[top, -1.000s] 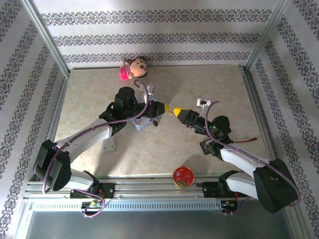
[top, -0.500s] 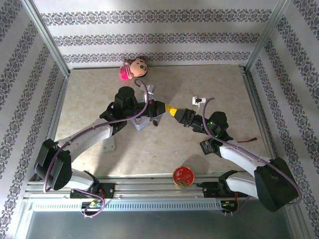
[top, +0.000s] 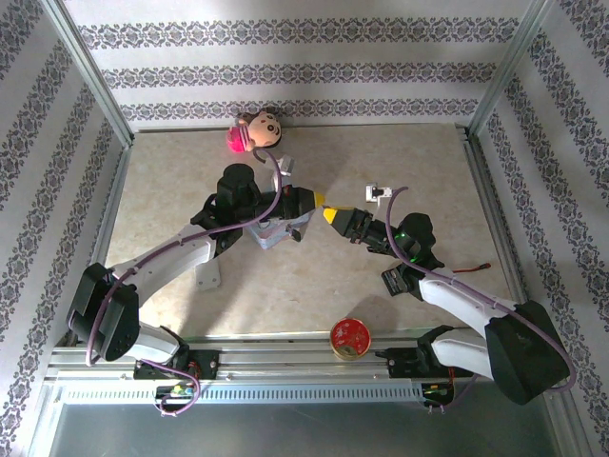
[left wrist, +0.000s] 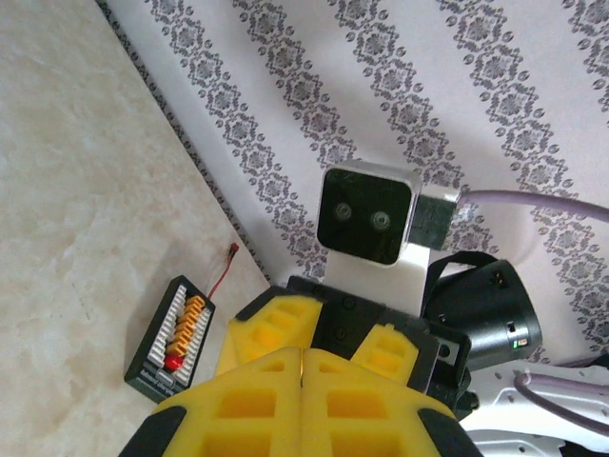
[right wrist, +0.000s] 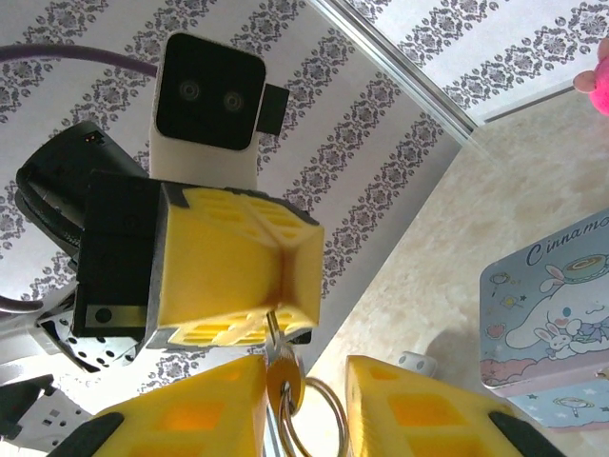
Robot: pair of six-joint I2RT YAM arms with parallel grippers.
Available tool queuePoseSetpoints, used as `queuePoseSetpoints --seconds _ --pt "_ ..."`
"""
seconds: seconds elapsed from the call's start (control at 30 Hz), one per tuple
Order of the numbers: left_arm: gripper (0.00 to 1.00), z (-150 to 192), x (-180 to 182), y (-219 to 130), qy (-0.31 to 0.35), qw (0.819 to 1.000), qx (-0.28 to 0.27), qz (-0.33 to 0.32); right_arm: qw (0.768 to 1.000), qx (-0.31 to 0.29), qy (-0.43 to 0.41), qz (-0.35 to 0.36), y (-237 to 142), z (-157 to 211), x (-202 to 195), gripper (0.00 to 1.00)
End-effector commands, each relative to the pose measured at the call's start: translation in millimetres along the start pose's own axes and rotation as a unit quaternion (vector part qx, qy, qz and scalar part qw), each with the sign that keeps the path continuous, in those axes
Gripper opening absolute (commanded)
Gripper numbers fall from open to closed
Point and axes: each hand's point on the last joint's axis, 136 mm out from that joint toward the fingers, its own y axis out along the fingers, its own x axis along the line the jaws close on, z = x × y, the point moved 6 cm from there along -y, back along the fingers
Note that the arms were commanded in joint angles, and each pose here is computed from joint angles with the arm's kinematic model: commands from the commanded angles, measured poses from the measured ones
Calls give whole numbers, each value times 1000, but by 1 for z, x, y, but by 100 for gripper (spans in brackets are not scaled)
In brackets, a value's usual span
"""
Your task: Unlock a padlock with a key
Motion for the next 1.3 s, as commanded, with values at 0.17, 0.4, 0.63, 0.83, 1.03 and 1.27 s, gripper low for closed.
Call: queuePoseSetpoints --seconds 0.17,0.4,0.63,0.83,1.03,1.27 --pt "0 -11 -7 0 8 999 -19 34 999 1 -23 -22 0 -2 13 22" --pt "0 -8 -7 -2 2 999 -13 38 999 -20 -25 -12 -5 -6 11 28" --pt "0 -6 -4 -2 -4 999 -12 36 999 -23 -31 -20 -6 -9 17 28" --pt "0 -8 -4 -1 -6 999 -14 43 999 -18 -30 -24 -4 -8 17 22" --pt "0 -6 -1 0 -12 999 -10 43 999 -23 -32 -23 -4 -9 18 7" --pt "29 -6 5 -2 -32 999 -23 26 999 -24 -26 -1 -6 -6 9 0"
